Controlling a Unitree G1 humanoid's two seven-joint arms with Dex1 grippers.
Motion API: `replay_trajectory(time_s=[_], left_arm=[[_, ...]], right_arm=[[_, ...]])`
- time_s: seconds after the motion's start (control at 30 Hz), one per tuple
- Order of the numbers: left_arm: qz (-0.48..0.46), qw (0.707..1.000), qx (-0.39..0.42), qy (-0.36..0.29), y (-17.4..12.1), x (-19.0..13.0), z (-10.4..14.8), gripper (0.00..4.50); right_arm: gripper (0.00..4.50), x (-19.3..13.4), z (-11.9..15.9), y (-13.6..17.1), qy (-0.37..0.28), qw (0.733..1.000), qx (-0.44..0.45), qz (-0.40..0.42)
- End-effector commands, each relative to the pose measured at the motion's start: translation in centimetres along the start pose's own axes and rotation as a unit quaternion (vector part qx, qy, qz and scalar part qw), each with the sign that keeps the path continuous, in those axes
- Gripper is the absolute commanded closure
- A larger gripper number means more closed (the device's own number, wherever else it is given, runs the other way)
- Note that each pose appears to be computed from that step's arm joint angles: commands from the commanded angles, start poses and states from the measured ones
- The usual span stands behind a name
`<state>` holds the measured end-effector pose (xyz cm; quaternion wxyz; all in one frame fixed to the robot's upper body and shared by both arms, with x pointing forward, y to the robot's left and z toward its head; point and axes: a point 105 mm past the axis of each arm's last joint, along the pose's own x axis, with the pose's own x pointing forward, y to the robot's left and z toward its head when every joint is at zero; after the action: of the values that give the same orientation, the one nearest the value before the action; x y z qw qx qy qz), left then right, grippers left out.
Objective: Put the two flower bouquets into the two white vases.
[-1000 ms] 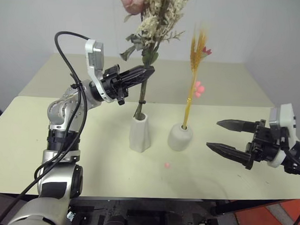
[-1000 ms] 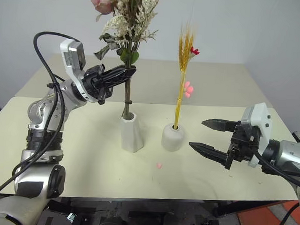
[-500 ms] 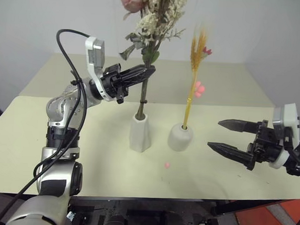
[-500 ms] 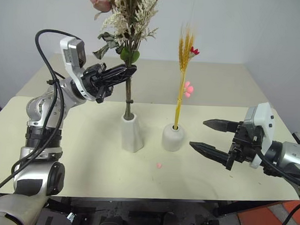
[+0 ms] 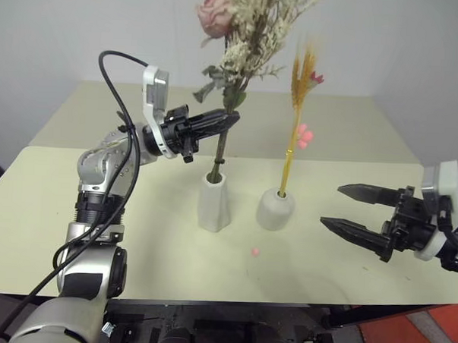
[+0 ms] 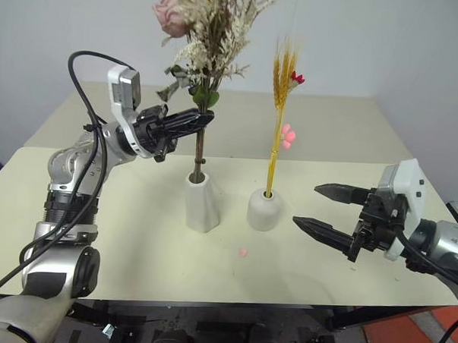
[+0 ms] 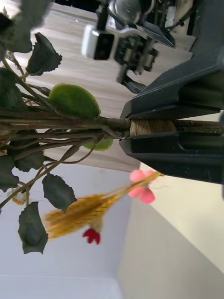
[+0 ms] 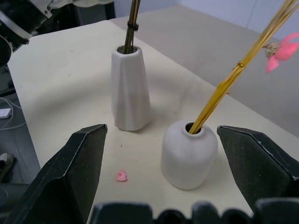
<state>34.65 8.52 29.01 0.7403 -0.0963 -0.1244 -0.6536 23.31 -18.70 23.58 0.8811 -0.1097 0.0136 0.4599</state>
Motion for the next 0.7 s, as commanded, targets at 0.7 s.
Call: replay_trajectory(time_s=[0.7], left_arm=[[0.025, 1.0, 0.003, 0.009, -0.6, -1.7, -0.9, 4.38]], right_arm=[[0.0, -0.5, 1.5, -0.3, -0.014, 1.0, -0.023, -0.009]])
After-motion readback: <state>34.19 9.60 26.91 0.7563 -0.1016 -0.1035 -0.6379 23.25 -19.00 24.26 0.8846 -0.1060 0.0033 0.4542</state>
